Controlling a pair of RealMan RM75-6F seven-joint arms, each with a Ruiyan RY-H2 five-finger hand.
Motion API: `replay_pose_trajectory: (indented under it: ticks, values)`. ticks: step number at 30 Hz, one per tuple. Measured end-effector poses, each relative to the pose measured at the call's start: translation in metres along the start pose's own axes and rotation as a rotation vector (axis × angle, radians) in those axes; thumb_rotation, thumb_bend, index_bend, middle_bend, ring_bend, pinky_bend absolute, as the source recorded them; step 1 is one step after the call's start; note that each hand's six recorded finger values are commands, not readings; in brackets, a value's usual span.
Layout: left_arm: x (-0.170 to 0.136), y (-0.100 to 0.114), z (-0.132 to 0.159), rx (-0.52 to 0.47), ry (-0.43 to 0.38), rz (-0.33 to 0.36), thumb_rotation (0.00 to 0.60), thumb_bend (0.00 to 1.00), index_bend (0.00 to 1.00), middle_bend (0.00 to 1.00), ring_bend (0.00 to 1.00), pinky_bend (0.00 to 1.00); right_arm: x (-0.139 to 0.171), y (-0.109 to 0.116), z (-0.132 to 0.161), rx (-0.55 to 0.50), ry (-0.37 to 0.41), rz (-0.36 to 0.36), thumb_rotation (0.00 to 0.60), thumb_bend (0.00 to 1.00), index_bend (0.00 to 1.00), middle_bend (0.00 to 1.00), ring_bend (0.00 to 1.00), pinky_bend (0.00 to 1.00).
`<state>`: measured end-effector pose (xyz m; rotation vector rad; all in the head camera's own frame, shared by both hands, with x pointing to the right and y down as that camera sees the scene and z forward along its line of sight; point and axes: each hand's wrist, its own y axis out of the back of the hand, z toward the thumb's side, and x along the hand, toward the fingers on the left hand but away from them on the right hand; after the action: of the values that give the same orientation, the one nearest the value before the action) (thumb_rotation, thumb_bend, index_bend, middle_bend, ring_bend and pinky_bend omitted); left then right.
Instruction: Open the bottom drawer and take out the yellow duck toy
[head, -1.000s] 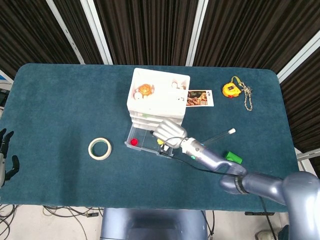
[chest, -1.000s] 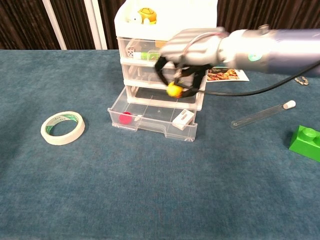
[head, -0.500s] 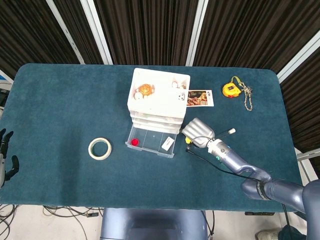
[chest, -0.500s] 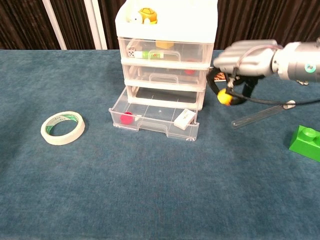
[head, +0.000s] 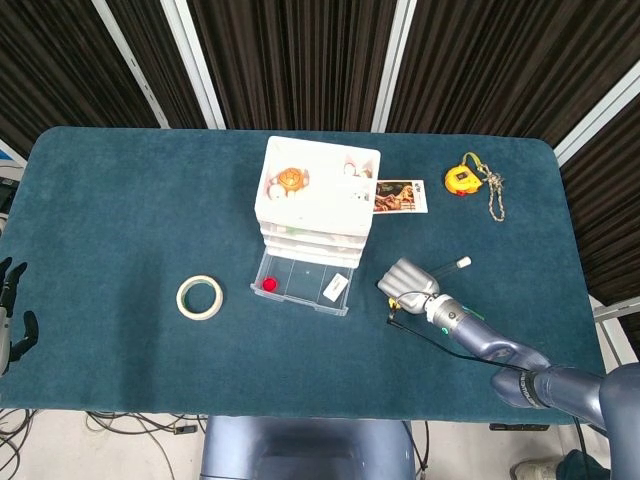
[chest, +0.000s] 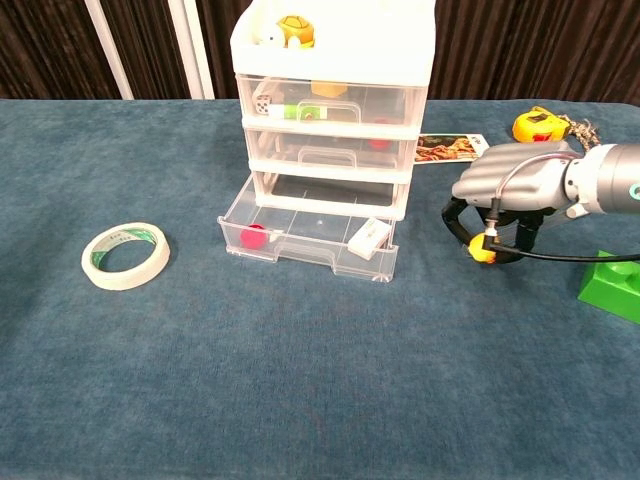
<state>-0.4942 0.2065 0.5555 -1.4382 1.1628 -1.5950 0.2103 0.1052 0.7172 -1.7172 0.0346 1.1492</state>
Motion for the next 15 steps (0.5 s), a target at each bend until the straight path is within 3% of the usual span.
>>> replay_pose_trajectory:
  ticks: [11,15]
  values:
    - [0.0,0.0,0.0,0.002,-0.001,0.0,0.6,0.61,0.06,0.0,0.0,0.0,0.014,-0.011,0.001,0.029,0.007,0.036,0.6,0.31,0.57,1.0,0.99,1.0]
    - [0.0,0.0,0.0,0.003,-0.002,0.0,0.6,0.61,0.06,0.0,0.0,0.0,0.016,-0.014,0.001,0.034,0.006,0.045,0.6,0.3,0.43,1.0,0.99,1.0]
